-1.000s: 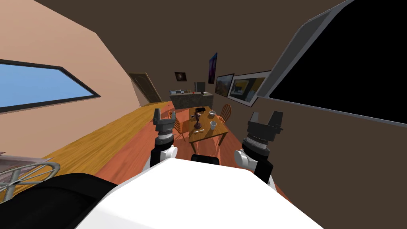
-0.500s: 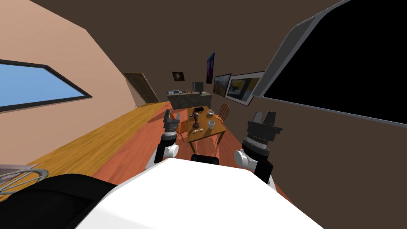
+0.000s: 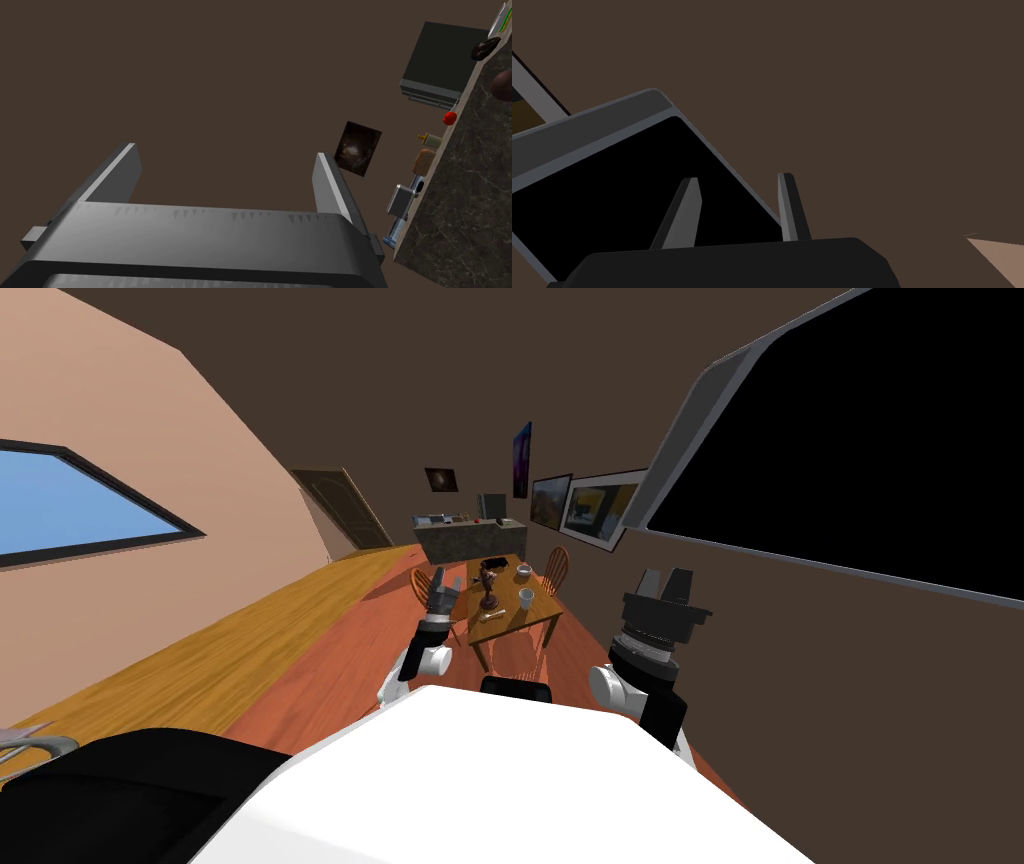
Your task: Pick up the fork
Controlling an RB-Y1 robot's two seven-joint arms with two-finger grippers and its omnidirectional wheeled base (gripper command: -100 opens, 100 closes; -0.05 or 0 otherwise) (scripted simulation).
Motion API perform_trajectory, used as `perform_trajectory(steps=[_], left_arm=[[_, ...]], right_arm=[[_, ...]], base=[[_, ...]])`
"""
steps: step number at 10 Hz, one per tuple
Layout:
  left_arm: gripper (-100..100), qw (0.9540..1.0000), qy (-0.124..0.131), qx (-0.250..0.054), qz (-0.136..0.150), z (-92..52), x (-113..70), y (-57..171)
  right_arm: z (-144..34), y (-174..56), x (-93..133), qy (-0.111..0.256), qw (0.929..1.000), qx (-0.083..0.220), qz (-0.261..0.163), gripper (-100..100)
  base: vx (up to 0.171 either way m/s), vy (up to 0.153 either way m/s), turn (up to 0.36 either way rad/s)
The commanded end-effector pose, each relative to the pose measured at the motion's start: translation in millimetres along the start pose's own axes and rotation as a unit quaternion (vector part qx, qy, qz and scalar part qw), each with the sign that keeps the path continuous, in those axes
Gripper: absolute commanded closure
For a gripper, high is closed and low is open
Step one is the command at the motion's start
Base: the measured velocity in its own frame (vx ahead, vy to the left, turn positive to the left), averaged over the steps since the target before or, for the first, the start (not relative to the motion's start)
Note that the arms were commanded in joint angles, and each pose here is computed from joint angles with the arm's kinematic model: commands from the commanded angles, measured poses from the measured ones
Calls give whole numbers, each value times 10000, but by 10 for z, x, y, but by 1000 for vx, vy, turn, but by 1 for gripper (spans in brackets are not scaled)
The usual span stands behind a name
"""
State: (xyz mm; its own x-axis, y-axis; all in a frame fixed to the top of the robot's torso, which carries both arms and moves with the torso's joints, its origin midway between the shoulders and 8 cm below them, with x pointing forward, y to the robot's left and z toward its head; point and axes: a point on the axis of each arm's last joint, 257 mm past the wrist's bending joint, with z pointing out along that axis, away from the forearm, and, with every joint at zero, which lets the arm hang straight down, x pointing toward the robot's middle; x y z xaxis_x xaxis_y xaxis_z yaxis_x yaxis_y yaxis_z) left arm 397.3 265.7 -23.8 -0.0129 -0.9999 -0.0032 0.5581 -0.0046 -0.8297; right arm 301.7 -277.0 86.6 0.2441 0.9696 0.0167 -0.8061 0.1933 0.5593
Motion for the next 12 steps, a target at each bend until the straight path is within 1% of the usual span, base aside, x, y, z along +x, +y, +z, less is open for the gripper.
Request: perform_trajectory(steps=[1,2,3,4,5,6,7,8,9,10,11,12], left_arm=[[-100,9994,7,-336,30,33,-36,271],[-100,9991,-3,-416,30,30,-41,311],[-100,9975,-3,-700,59,58,-77,546],[-100,9972,-9,-748,59,52,-81,575],[-100,9950,-10,-998,91,83,-119,784],[-100,9940,-23,-1087,93,66,-128,840],[-100,9914,-27,-1299,128,97,-171,1031],[-100,9896,-46,-1431,131,73,-183,1105],[-100,9873,-47,-1579,168,124,-220,1232],[-100,9840,-77,-1774,171,71,-246,1366],[-100,9819,-76,-1883,208,149,-277,1452],[-100,9769,-118,-2123,213,60,-316,1625]], right_arm=[[0,0,0,0,10000,0,0,0],[0,0,0,0,10000,0,0,0],[0,0,0,0,10000,0,0,0],[0,0,0,0,10000,0,0,0],[0,0,0,0,10000,0,0,0],[0,0,0,0,10000,0,0,0],[0,0,0,0,10000,0,0,0],[0,0,0,0,10000,0,0,0],[0,0,0,0,10000,0,0,0],[0,0,0,0,10000,0,0,0],[0,0,0,0,10000,0,0,0],[0,0,0,0,10000,0,0,0]], base=[[-30,-37,-97],[-25,-31,-46],[-33,-30,-83],[-27,-26,-56],[-38,-41,-107],[-29,-35,-60],[-26,-36,-109],[-22,-23,-53],[-27,-38,-116],[-25,-31,-48],[-33,-35,-91],[-25,-29,-59]])
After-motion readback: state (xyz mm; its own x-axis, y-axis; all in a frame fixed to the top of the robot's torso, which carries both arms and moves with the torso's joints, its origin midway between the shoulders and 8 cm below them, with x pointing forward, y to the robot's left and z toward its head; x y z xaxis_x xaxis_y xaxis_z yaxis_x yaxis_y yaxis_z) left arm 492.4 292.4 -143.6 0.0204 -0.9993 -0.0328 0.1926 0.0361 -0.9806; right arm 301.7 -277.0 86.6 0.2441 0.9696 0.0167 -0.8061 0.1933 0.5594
